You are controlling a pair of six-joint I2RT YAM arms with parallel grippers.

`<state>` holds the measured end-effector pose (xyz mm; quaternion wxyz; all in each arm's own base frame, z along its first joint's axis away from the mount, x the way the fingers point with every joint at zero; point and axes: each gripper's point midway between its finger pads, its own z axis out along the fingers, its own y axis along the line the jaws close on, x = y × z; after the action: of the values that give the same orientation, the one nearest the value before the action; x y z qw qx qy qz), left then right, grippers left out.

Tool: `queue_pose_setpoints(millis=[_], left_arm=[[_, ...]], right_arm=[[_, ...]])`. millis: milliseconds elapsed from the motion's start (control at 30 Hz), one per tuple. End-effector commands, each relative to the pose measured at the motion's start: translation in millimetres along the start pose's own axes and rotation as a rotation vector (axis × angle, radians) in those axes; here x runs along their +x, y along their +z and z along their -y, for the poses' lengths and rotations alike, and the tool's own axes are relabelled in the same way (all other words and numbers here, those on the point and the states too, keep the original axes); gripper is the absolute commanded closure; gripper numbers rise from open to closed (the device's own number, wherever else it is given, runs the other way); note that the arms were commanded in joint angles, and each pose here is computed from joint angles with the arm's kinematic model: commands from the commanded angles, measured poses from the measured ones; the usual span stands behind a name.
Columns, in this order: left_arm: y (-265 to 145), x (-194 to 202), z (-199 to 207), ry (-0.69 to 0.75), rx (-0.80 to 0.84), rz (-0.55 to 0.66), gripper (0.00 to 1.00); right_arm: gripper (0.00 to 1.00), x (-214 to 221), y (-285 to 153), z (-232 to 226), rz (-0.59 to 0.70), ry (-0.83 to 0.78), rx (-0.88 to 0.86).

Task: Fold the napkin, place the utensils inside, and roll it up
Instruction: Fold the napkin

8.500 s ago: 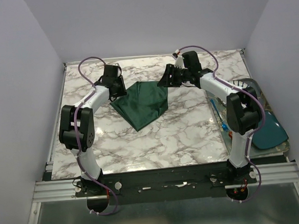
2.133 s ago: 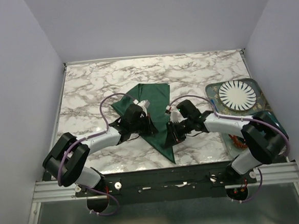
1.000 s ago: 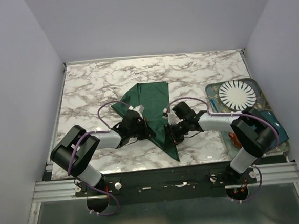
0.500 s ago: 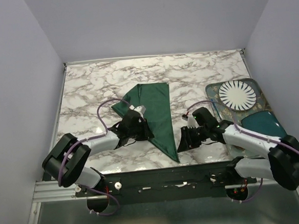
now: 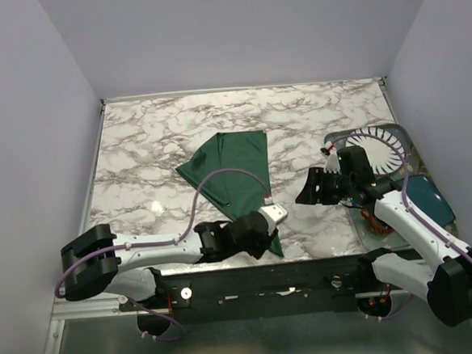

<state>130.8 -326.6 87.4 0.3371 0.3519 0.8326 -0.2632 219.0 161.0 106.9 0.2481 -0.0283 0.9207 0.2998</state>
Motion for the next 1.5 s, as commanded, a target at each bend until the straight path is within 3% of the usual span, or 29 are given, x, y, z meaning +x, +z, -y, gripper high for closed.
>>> queue_pose_setpoints(millis=[0,133,267,533,1067,1367,1467], left_arm=[[8.0,29.6,3.1,0.352,-0.153,-0.089,0.52],[21.0,45.5,19.0,0.505,-0.171,-0.137,0.51],[31.8,50.5,29.5,0.555,-0.176,-0.12,0.51],[39.1,35.5,31.0,0.586,-0.226,-0.054,0.5],[62.2,55.6,43.1,0.625,-0.145,-0.108,0.47],[70.6,53.1,37.4,0.586,-0.185,-0.073,0.62],[68.1,44.8,37.5,0.56,-0.195,-0.032,0.9]], right_arm=[[0.33,-16.1,-19.5,8.9,0.06,-0.024,0.027],[0.33,-19.7,-26.1,4.8,0.076,-0.005,-0.016],[0.33,-20.5,-29.6,5.8,0.088,-0.004,-0.017],[0.33,-21.5,-31.0,5.5,0.089,-0.006,-0.025],[0.33,-23.3,-34.1,4.0,0.1,-0.009,-0.038],[0.33,-22.3,-34.9,2.4,0.1,-0.011,-0.048],[0.33,-21.6,-33.6,3.6,0.097,-0.014,-0.047]])
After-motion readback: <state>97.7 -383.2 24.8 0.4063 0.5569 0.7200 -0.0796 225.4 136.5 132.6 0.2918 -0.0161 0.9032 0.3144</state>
